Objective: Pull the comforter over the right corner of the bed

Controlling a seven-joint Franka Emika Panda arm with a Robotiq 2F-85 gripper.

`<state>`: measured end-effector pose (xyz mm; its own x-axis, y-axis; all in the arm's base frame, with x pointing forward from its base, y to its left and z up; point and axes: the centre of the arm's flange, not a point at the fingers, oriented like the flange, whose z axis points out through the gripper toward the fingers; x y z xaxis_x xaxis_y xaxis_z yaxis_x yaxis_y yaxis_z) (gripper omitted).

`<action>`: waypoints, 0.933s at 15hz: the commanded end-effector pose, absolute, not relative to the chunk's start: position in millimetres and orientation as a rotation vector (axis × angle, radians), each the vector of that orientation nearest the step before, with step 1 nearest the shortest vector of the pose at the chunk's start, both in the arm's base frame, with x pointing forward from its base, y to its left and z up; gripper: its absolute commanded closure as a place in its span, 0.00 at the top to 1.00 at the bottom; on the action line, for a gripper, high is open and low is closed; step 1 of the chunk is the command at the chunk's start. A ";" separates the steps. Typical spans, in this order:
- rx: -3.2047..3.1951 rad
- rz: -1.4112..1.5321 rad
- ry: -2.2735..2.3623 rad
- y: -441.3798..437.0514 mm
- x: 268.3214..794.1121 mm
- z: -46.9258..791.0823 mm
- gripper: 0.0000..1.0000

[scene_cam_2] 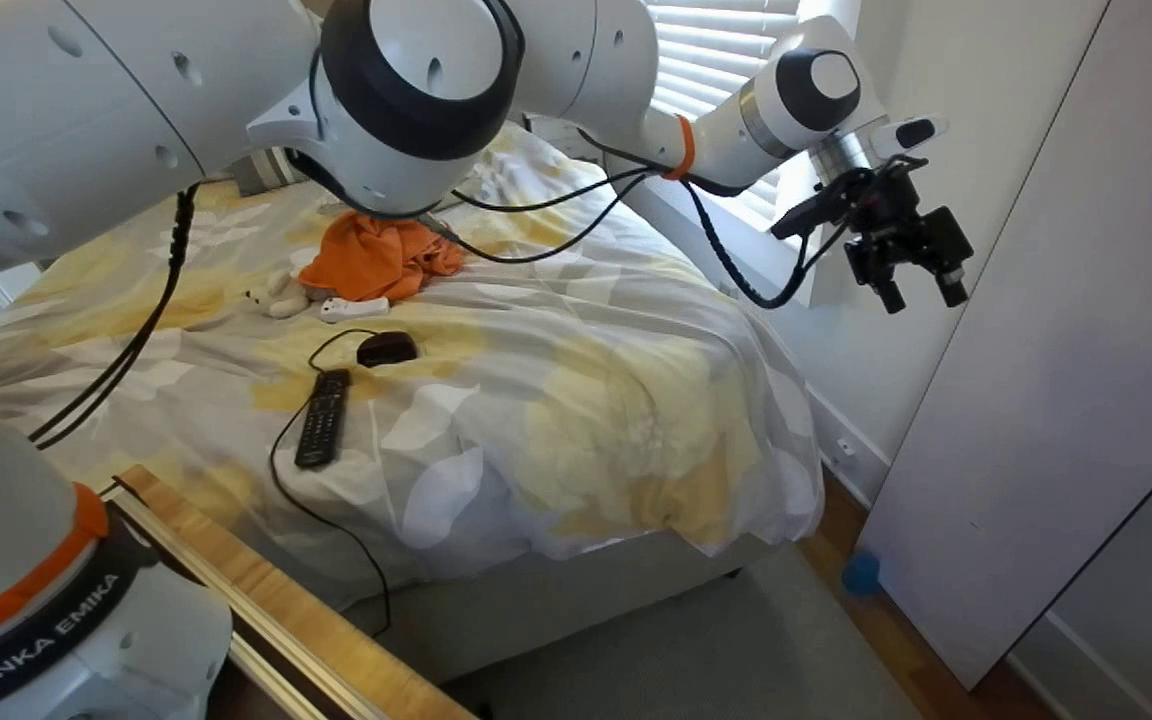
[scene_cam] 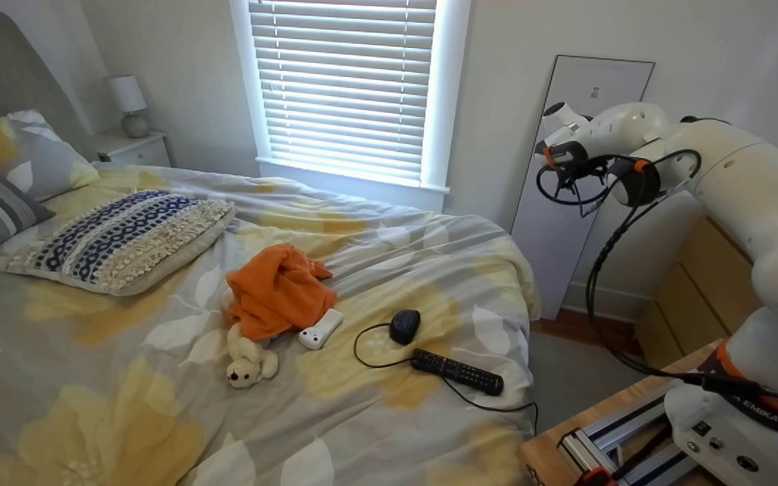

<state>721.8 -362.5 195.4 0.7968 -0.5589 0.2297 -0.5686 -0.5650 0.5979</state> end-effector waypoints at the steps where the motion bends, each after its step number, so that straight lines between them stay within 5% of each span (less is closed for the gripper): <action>1: 2.430 -0.172 -0.756 -300.1 704.8 215.6 1.00; 14: 2.753 -0.777 -0.393 -94.8 645.9 333.1 1.00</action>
